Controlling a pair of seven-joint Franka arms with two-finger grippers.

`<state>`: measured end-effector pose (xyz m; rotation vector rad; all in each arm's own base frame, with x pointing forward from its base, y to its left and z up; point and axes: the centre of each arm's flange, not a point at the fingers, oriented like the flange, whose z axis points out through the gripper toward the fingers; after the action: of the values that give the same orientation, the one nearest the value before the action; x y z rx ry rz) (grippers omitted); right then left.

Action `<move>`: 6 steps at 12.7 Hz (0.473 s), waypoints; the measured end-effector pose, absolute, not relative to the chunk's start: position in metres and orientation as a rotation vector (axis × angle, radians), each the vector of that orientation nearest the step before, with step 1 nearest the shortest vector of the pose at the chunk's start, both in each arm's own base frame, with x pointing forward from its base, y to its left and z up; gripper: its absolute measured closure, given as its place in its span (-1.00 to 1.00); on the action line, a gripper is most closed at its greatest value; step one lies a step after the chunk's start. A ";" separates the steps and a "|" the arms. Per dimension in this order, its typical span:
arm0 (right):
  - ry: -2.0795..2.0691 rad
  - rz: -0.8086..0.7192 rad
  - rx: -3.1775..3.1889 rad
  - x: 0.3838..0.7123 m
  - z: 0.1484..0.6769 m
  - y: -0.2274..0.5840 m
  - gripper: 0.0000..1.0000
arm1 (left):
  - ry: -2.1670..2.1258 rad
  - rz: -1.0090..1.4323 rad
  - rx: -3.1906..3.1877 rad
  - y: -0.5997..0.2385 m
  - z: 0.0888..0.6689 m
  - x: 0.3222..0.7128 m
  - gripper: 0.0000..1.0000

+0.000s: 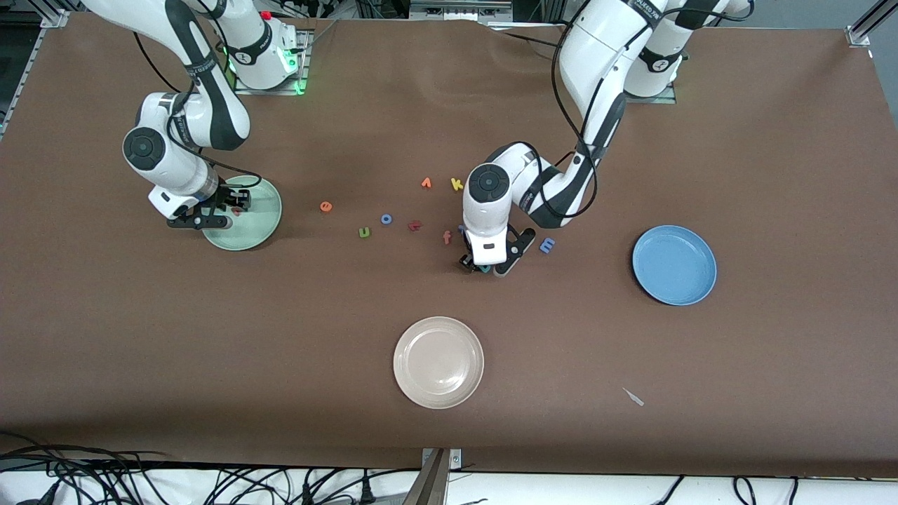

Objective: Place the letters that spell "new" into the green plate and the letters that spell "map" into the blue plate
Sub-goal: 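Place the pink letter on the green plate with the right gripper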

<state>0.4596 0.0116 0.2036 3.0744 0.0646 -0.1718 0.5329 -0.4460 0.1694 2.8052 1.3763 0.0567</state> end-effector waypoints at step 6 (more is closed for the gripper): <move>0.241 -0.078 3.107 0.506 0.257 0.113 -1.00 | 1.377 0.061 2.804 -0.445 0.171 0.536 0.00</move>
<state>0.5055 0.1129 0.2571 3.1072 0.2414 -0.0775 0.5357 -0.4451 0.1710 2.8039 1.3772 0.0614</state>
